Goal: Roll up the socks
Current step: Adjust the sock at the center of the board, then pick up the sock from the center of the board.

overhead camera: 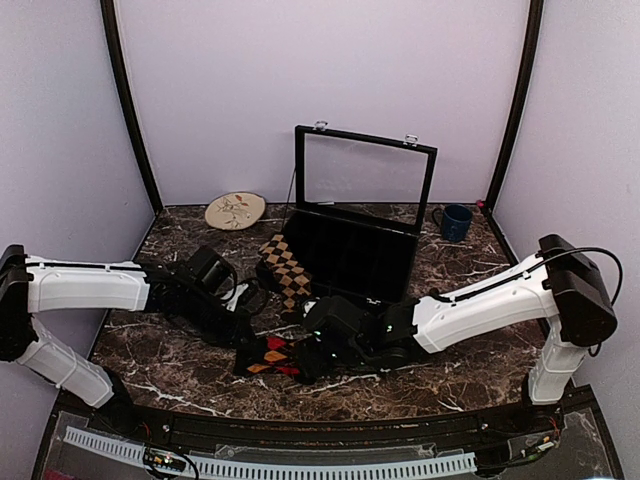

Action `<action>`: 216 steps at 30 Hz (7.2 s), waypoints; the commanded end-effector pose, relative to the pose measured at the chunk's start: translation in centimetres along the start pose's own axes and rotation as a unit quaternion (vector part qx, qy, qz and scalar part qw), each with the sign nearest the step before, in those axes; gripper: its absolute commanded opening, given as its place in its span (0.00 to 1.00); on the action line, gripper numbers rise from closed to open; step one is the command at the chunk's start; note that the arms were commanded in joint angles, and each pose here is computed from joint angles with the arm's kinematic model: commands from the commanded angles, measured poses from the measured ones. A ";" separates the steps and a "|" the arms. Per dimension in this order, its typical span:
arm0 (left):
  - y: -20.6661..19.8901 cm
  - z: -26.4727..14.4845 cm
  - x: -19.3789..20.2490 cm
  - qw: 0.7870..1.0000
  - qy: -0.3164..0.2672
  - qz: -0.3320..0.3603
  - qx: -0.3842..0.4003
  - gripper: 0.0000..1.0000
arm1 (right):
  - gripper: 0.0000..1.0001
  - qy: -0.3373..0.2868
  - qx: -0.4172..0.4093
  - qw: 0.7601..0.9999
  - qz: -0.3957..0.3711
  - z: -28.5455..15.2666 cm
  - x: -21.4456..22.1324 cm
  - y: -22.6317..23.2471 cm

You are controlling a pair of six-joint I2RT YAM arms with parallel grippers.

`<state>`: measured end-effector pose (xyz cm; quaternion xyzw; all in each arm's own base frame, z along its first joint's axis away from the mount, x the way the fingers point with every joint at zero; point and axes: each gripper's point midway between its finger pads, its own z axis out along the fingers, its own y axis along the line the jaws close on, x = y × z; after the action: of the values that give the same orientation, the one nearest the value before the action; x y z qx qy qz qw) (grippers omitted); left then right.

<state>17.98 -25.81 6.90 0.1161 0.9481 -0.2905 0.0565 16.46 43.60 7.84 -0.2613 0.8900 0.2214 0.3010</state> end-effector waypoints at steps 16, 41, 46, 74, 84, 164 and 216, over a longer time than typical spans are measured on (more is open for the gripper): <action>0.6 -2.2 -0.1 0.996 0.002 0.068 -0.057 0.00 | 0.56 -0.022 -0.001 1.000 0.002 0.5 -1.7 0.1; 3.5 -0.4 1.7 0.993 0.037 0.068 -0.094 0.00 | 0.07 -0.023 -0.150 0.986 0.067 4.1 -3.1 3.9; 4.1 -0.2 1.9 0.991 0.042 0.067 -0.104 0.00 | 0.07 -0.016 -0.160 0.983 0.086 5.0 -2.2 3.6; 7.7 1.0 3.2 0.980 0.076 0.047 -0.178 0.00 | 0.04 0.036 -0.092 0.988 0.116 8.0 5.7 -1.6; 8.4 1.5 2.6 0.977 0.072 0.033 -0.196 0.00 | 0.04 0.047 -0.055 0.993 0.095 7.9 6.7 -2.5; 4.1 3.1 0.1 0.990 0.010 0.113 -0.079 0.18 | 0.54 -0.088 -0.044 0.971 0.217 1.4 -1.3 -1.3; 6.7 4.4 3.8 0.991 0.075 -0.011 -0.110 0.12 | 0.34 -0.106 -0.062 0.900 0.419 5.1 4.2 0.0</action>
<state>19.54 -24.83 1.90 0.1298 0.9647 -0.2193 0.0671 16.29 45.26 3.09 0.1337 0.8541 0.4314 0.2579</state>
